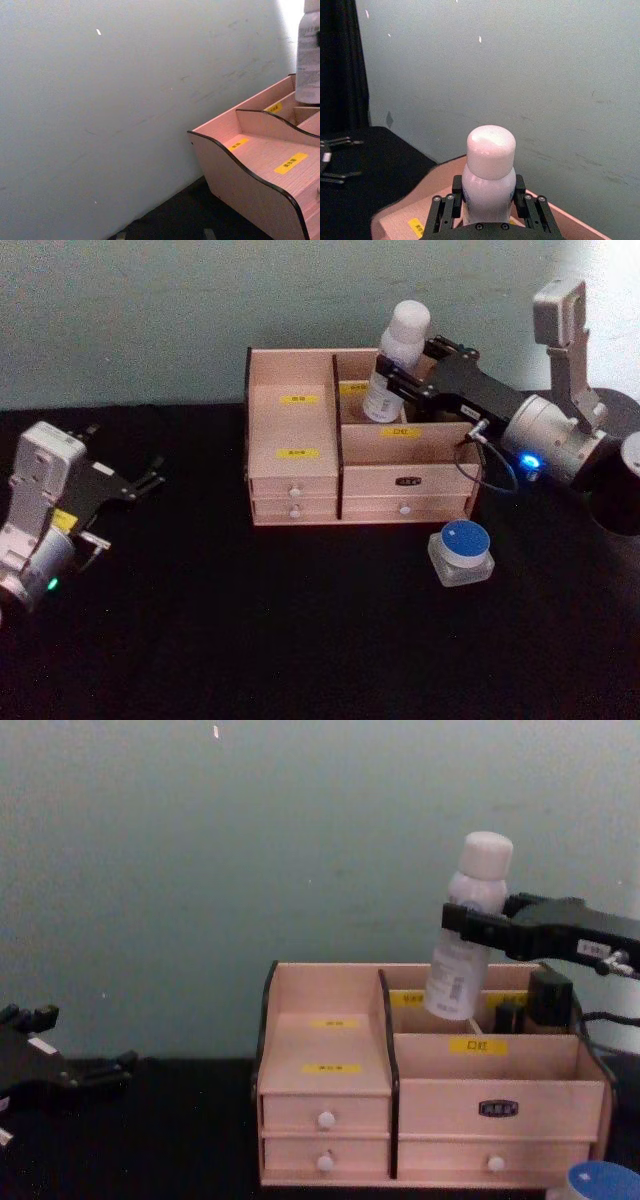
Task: Pick up the facial cleanser and watermelon frost from the table and place them into the tiered storage box.
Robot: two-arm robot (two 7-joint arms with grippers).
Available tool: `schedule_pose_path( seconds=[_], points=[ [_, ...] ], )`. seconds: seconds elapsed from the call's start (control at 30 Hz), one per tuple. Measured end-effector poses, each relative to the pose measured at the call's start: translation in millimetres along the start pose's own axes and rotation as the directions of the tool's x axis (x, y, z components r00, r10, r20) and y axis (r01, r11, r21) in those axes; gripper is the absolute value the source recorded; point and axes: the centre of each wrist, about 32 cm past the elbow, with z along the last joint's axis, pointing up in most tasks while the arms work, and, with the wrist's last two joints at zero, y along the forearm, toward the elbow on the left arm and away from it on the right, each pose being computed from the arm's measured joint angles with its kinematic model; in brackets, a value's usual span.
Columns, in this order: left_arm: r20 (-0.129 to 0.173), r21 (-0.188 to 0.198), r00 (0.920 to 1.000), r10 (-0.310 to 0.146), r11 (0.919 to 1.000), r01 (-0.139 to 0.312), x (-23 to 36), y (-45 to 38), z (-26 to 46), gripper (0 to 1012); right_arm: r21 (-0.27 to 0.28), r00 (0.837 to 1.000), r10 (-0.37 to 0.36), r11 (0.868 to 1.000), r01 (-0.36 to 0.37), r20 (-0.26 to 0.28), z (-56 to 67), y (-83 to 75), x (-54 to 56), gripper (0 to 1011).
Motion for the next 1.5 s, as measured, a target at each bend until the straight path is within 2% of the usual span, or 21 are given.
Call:
schedule_pose_path(
  seconds=[0.47, 0.9, 1.5],
  points=[
    [0.0, 0.0, 1.0, 0.0, 1.0, 0.0, 0.0, 0.0, 0.0, 1001, -0.035, 1.0, -0.023, 0.999, 0.023, -0.005, -8.7, 20.9, 12.3, 593],
    [0.0, 0.0, 1.0, 0.0, 1.0, 0.0, 0.0, 0.0, 0.0, 1001, -0.072, 1.0, -0.025, 0.997, 0.024, -0.017, -18.7, 32.2, 14.0, 593],
    [0.0, 0.0, 1.0, 0.0, 1.0, 0.0, 0.0, 0.0, 0.0, 1001, -0.143, 0.999, -0.027, 0.989, 0.023, -0.027, -33.2, 36.7, 13.9, 593]
  ],
)
